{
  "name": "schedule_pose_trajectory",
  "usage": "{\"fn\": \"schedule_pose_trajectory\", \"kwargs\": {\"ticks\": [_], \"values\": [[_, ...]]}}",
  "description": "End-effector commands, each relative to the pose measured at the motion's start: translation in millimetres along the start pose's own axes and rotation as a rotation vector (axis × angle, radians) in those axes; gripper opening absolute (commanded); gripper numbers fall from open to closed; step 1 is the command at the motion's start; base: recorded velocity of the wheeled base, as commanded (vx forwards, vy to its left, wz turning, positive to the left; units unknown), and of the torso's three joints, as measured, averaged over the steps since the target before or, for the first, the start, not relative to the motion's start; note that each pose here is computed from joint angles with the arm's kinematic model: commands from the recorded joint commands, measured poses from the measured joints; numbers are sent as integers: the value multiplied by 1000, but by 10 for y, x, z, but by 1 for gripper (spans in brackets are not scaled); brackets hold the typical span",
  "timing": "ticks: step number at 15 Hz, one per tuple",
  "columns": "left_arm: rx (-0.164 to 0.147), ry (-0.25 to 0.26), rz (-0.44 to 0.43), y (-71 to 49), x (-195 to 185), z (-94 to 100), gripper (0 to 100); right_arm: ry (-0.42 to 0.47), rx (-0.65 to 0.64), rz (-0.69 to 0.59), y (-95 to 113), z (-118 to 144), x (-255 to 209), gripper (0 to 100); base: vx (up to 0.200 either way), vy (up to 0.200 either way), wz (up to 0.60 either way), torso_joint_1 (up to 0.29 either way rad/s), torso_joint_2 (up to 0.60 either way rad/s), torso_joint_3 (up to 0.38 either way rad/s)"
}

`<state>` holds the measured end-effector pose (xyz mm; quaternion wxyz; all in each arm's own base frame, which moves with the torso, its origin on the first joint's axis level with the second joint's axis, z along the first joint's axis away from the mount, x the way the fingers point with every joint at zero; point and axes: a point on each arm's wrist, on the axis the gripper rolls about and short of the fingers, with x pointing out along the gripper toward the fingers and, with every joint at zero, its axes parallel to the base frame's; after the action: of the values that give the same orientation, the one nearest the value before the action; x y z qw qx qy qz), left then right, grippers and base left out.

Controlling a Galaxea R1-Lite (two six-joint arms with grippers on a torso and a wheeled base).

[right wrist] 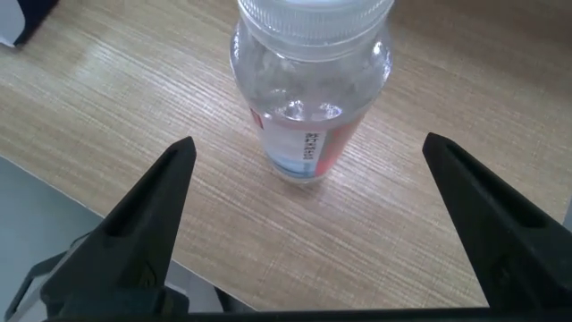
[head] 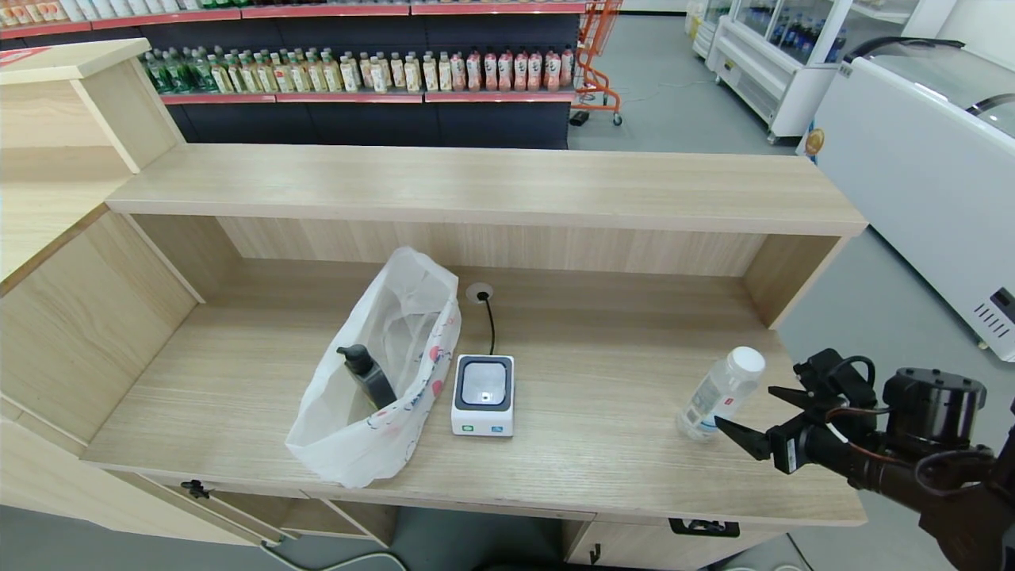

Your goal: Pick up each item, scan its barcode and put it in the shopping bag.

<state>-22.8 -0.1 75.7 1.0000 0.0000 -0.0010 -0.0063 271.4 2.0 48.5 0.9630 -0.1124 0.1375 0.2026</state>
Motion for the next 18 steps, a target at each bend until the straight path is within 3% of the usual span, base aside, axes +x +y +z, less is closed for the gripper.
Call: {"fn": "schedule_pose_trajectory", "kwargs": {"ticks": [1, 18], "values": [[0, 0, 0, 0, 1, 1, 100, 11, 3, 10, 10, -55, 47, 100, 0, 0, 0, 0, 0, 0], [0, -1, 0, 0, 0, 1, 100, -53, -33, 58, 78, -106, 358, 100, 0, 0, 0, 0, 0, 0]]}}
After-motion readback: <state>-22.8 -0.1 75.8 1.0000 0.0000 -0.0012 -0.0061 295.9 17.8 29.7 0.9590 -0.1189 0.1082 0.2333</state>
